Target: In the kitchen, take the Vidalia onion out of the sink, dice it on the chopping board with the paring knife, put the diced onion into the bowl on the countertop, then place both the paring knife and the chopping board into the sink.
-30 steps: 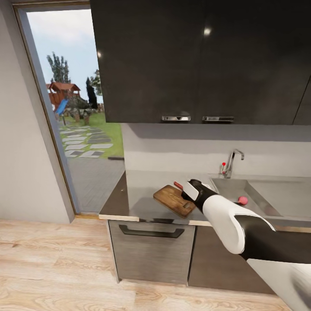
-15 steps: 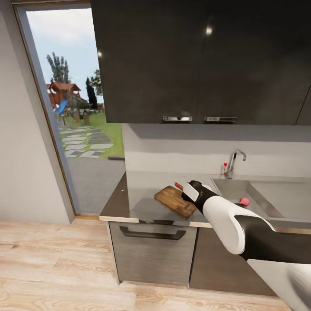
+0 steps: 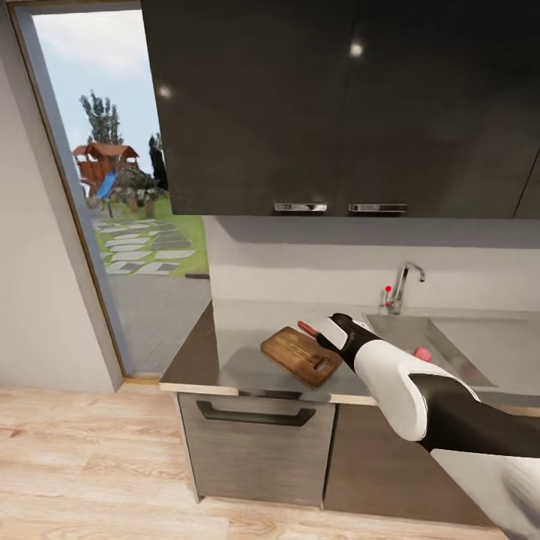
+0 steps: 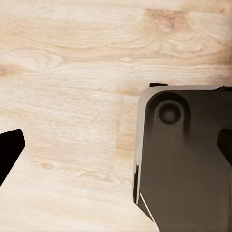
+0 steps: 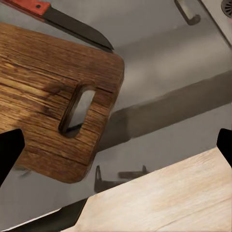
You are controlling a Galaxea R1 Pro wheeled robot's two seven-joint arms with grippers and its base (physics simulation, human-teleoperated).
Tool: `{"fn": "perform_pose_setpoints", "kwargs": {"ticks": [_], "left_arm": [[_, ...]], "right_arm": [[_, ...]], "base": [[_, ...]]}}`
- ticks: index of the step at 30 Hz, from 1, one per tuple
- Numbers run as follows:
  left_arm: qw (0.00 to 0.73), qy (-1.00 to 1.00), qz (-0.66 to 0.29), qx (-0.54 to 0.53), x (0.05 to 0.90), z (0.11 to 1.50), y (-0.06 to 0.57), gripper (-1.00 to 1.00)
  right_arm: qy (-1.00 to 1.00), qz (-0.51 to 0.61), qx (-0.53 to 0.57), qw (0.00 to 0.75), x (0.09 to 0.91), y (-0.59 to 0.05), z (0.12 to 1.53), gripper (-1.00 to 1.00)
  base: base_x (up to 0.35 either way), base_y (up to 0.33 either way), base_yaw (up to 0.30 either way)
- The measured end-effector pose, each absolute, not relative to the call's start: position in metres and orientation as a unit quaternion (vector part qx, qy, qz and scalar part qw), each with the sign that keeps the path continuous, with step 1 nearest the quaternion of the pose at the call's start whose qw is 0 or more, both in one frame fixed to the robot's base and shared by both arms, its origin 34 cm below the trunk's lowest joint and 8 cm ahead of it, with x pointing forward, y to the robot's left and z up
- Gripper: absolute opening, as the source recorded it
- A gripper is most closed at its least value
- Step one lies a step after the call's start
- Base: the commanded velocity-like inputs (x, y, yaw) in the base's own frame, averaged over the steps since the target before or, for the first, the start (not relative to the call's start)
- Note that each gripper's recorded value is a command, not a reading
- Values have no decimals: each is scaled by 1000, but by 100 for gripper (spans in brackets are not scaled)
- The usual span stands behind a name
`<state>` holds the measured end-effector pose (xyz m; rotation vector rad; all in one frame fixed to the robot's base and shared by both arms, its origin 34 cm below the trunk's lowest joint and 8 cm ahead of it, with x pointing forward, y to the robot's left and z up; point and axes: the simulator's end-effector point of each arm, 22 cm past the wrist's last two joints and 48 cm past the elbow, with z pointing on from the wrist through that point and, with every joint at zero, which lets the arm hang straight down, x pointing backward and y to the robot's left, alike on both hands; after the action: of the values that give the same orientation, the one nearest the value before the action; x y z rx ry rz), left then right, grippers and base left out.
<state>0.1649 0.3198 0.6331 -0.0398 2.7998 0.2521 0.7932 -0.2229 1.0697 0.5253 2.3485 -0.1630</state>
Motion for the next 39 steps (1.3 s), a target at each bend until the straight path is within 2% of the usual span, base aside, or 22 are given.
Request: {"fn": "perform_pose_setpoints", "kwargs": {"ticks": [39], "left_arm": [[163,983,89,-14,164,633,320,100]], "right_arm": [[907,-63,208,360,793,-223,1064,100]], "base": [[19,-19,0]]}}
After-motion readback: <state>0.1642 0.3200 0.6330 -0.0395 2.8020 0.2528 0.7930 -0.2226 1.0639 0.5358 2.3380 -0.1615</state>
